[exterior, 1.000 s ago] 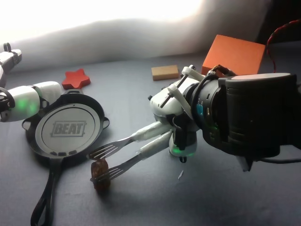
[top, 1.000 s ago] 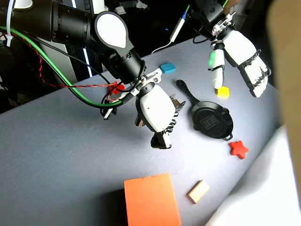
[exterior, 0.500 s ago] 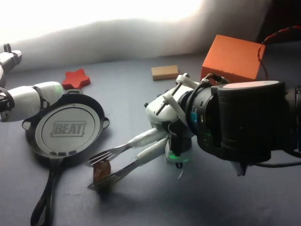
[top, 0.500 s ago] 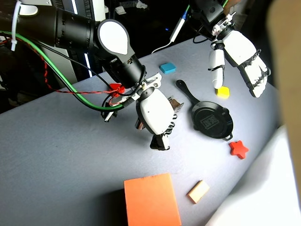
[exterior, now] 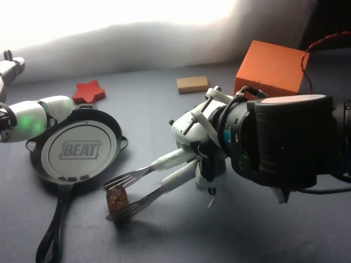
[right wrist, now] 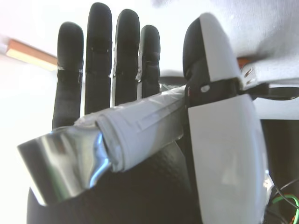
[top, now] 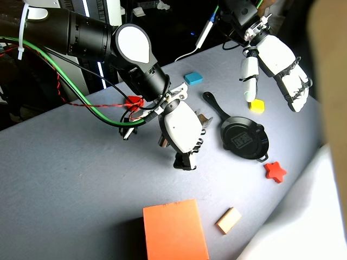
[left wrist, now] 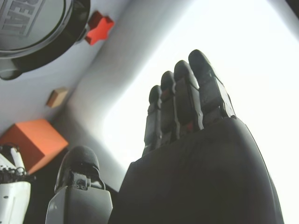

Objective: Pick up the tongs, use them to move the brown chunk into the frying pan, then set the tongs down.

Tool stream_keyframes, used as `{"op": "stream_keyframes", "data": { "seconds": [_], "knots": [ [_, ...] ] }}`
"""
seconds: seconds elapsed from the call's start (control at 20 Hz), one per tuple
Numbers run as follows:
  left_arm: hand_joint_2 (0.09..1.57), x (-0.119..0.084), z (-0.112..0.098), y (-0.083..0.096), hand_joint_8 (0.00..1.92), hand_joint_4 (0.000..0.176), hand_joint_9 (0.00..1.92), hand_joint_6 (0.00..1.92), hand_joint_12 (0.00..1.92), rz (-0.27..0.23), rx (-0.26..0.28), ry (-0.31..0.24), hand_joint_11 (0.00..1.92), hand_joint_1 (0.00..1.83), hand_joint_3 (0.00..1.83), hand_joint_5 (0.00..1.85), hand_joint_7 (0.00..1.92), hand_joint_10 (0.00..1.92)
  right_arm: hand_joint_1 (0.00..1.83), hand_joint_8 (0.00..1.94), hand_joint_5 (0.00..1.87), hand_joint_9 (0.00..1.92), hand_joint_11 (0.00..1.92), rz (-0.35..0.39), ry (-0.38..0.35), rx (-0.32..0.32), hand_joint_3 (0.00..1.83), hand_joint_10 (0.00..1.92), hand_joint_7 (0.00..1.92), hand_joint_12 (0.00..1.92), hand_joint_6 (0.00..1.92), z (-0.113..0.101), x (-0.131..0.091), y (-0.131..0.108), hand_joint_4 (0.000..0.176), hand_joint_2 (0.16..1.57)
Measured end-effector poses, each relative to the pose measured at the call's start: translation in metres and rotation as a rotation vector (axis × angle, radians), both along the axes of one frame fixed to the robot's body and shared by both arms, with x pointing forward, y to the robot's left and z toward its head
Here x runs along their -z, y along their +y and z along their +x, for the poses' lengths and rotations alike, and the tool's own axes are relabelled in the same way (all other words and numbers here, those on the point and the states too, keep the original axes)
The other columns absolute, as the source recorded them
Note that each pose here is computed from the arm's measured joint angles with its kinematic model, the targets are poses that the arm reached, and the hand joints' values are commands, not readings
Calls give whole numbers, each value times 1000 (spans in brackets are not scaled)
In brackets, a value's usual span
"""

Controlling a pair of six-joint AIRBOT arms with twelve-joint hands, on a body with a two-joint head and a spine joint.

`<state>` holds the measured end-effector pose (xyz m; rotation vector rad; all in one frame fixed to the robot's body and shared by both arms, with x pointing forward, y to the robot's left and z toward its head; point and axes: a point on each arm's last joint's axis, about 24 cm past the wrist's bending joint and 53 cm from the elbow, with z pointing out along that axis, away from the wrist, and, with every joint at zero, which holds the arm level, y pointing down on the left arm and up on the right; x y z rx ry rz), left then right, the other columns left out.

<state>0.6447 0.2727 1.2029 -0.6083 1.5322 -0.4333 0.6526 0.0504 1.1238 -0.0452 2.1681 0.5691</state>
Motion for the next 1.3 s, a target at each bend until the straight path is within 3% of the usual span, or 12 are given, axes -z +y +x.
{"op": "stream_keyframes", "data": {
  "seconds": [0.2, 0.25, 0.3, 0.5, 0.6, 0.65, 0.7, 0.75, 0.85, 0.9, 1.0, 1.3],
  "knots": [
    [1152, 0, 0, 0, 4, 0, 177, 0, 491, 0, 1, 0, 0, 0, 3, 142, 198, 2, 1133, 47, 898, 1112, 545, 0, -1, 0, 0, 210, 1209, 1460, 1104, 0, 0, 0, 0, 1164],
    [1149, 0, 0, 0, 5, 0, 182, 3, 489, 0, 0, 0, 0, 0, 1, 150, 202, 4, 1205, 681, 977, 1152, 617, 0, -1, 0, 0, 272, 1086, 1472, 1024, 0, 0, 0, 0, 1117],
    [1150, 0, 0, 0, 4, 0, 179, 3, 473, 0, 0, 0, 0, 0, 1, 153, 202, 2, 1216, 858, 968, 1135, 634, 1, -1, 0, 0, 406, 1042, 1503, 1041, 0, -1, 0, 14, 1118],
    [1156, 0, 0, 0, 4, 0, 185, 2, 490, 0, 1, 0, 0, 0, 2, 150, 211, 5, 1246, 722, 958, 1188, 789, 2, -2, -1, 0, 656, 1188, 1513, 997, 0, -1, 0, 0, 1079],
    [1154, 0, 0, 0, 4, 0, 190, 5, 524, 0, 1, 0, 0, 0, 0, 162, 219, 5, 1131, 390, 921, 1169, 799, 1, -2, -1, 1, 784, 1283, 1552, 1093, 0, -1, 0, 0, 1150],
    [1156, 0, 0, 0, 1, 0, 201, 1, 581, 0, 1, 0, 0, 0, 0, 165, 229, 4, 580, 1069, 1000, 1160, 824, -4, -3, -9, 14, 1161, 1296, 1649, 1390, -6, -3, -7, 0, 1385],
    [1159, 0, 0, 0, 3, 0, 212, 3, 597, 1, 1, 0, 0, 0, 1, 174, 238, 6, 488, 1457, 1073, 1228, 922, -10, -7, -12, 16, 1542, 1332, 1811, 1637, -7, -3, -8, 0, 1430],
    [1165, 0, 0, 0, 2, 0, 212, 3, 594, 1, 1, -1, 0, 0, 4, 174, 237, 5, 395, 1905, 1226, 1507, 1374, -10, -4, -10, 18, 1906, 1479, 1917, 1902, -8, -3, -10, 0, 1500],
    [1158, -1, 2, 3, 0, 0, 206, 0, 588, 3, -5, -2, 0, 0, 0, 168, 233, 2, 456, 1940, 1307, 1704, 1709, -6, 7, -4, 7, 1920, 1574, 1921, 1920, -9, -2, -13, 156, 1544],
    [1151, -1, 2, 4, 0, 0, 206, 3, 588, 4, -8, -4, 0, 0, 0, 173, 232, 2, 546, 1941, 1279, 1684, 1733, -7, 6, -5, 2, 1921, 1545, 1921, 1921, -8, -2, -14, 172, 1543],
    [1153, -1, 2, 4, 1, 0, 195, 1, 528, 4, -9, -4, 0, 0, 0, 174, 223, 2, 681, 1941, 1292, 1663, 1702, -11, 9, 7, 0, 1921, 1536, 1921, 1921, -7, -2, -19, 176, 1513],
    [1146, -1, 2, 4, 0, 0, 195, 0, 537, 6, -8, -4, 0, 0, 0, 158, 221, 0, 774, 1941, 1305, 1644, 1706, 0, 17, 12, 0, 1921, 1524, 1921, 1921, -10, -13, -27, 176, 1496]
  ]
}}
